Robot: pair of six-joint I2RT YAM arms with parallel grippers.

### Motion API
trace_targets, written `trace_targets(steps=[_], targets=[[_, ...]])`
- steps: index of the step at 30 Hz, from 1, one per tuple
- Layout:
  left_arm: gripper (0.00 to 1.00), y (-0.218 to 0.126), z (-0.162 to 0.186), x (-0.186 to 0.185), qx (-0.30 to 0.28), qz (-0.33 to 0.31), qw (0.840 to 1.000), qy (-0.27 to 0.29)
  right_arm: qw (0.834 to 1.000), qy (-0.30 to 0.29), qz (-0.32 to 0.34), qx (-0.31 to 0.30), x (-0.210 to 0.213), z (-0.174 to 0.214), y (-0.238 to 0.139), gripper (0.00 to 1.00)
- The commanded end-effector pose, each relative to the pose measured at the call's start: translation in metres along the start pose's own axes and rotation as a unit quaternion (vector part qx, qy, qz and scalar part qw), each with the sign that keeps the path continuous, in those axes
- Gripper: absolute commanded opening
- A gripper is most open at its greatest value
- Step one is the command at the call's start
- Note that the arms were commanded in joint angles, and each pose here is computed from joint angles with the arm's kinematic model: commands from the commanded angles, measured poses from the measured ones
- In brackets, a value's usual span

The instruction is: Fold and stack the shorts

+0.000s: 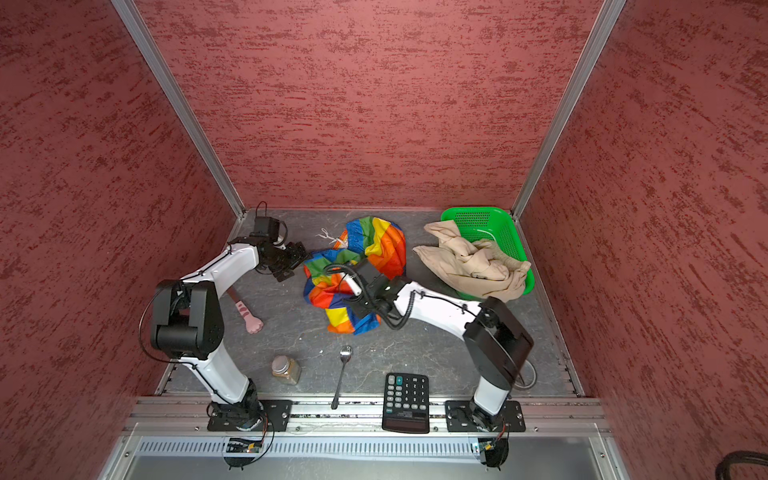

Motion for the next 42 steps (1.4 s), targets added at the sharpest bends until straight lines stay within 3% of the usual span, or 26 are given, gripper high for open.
trace_targets(steps=[1,9,11,17,22,27,32,38,42], targets=[[0.88,-0.006,0.011,-0.011,-0.014,0.01,1.0,0.009,0.993,0.062,0.097,-0.013,-0.041,0.003,-0.025,0.0],[0.91,0.004,0.058,-0.063,-0.016,0.059,0.995,0.079,0.98,0.12,0.16,0.001,-0.071,0.021,-0.025,0.0],[0.94,0.009,0.064,-0.07,-0.02,0.048,0.994,0.094,0.973,0.134,0.19,0.012,-0.082,0.028,-0.022,0.0],[0.92,0.029,0.054,-0.066,-0.025,0.002,0.997,0.078,0.959,0.175,0.22,0.029,-0.104,0.046,-0.025,0.0],[0.94,0.031,0.038,-0.069,-0.055,0.016,0.997,0.057,0.939,0.23,0.253,0.05,-0.13,0.065,-0.028,0.0],[0.93,0.049,0.039,-0.083,-0.035,0.019,0.998,0.056,0.94,0.253,0.224,0.037,-0.13,0.065,-0.026,0.0],[0.82,0.067,0.051,-0.092,-0.001,0.05,0.998,0.045,0.941,0.264,0.208,0.047,-0.129,0.066,-0.015,0.0],[0.82,0.064,0.074,-0.087,0.026,0.031,0.998,0.048,0.94,0.269,0.204,0.043,-0.129,0.065,-0.012,0.0],[0.64,0.064,0.082,-0.075,0.032,0.013,0.999,0.034,0.941,0.269,0.2,0.045,-0.128,0.064,-0.01,0.0]])
Point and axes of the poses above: each gripper's point midway between its finger pads, its own y axis out along the fingers, its own x axis along the line the jaws close on, z = x × y, the point moved 8 cm from there along -y, back along the fingers, and after that the axes turned 5 degrees about y, right-handed, at the moved point
